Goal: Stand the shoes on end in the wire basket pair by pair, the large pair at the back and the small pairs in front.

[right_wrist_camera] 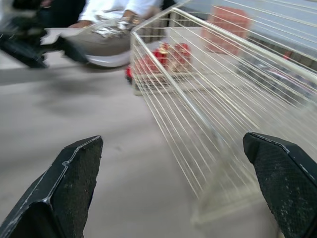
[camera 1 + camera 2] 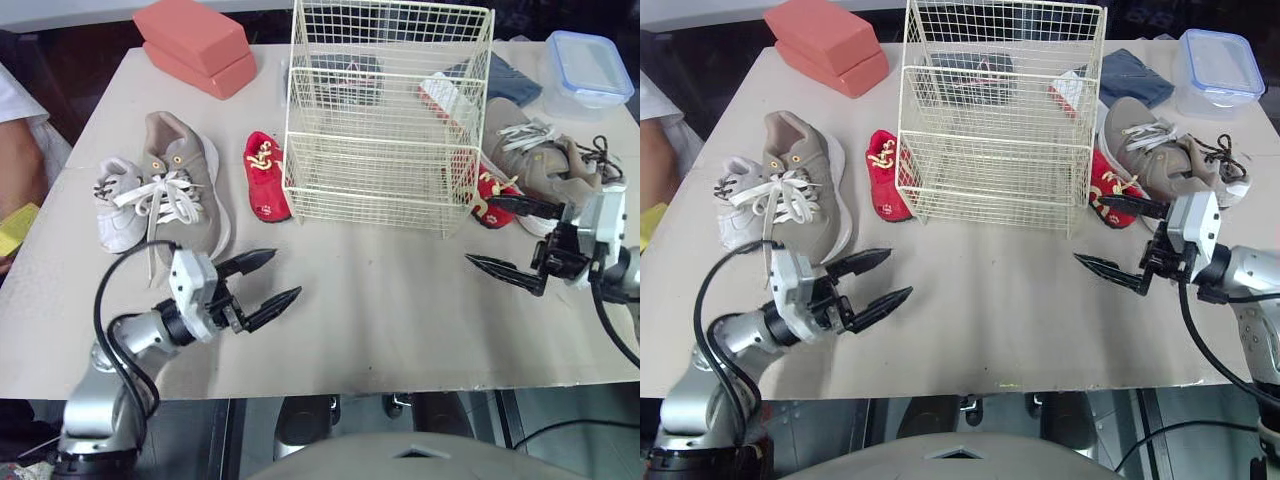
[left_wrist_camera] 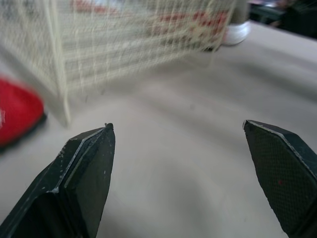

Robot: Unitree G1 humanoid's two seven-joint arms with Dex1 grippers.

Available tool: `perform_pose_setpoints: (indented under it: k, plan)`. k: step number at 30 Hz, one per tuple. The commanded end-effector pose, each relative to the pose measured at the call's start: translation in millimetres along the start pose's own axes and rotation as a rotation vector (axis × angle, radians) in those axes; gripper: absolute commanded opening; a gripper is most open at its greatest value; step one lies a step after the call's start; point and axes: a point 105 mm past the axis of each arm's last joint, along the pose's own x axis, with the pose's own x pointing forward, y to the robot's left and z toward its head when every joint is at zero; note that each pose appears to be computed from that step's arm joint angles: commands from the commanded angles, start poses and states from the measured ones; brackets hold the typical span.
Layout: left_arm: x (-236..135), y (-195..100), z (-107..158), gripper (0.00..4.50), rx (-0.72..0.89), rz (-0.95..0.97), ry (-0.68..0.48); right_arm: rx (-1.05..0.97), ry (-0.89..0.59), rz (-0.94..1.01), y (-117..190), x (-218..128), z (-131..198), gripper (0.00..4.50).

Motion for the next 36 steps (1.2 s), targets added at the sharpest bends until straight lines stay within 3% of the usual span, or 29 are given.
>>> perform_pose_setpoints:
  k: [1,8,14,15,17,23,25,36]
  plan:
    - [-0.9,-2.7,29.8,4.47,0.063,-0.082,-0.038,-0.079,0.028,0.082,2.9,14.4,16.2,4.5]
    - [-4.5,-1.5,72.8,4.47,0.163,-0.143,-0.059,-0.179,0.125,0.156,-8.1,45.3,30.8,4.5]
    - [-11.6,-4.7,81.1,4.47,0.173,-0.12,-0.002,-0.225,0.315,0.141,-28.1,65.6,19.4,4.5]
    - [-13.1,-4.7,82.0,4.5,0.175,-0.111,0.001,-0.216,0.331,0.163,-26.6,68.4,19.5,4.09]
    - [-15.9,-4.8,83.4,4.5,0.177,-0.094,0.003,-0.221,0.361,0.19,-24.3,72.4,18.7,3.7]
    - [-20.6,-5.0,81.2,4.5,0.167,-0.07,0.01,-0.28,0.411,0.208,-26.8,78.6,17.4,0.74]
    - [-21.4,-4.9,80.8,4.5,0.164,-0.064,0.007,-0.3,0.418,0.223,-28.0,78.5,16.6,0.06]
    - [-29.7,0.3,79.4,4.5,0.16,-0.025,0.006,-0.343,0.394,0.286,-35.7,76.2,15.1,0.06]
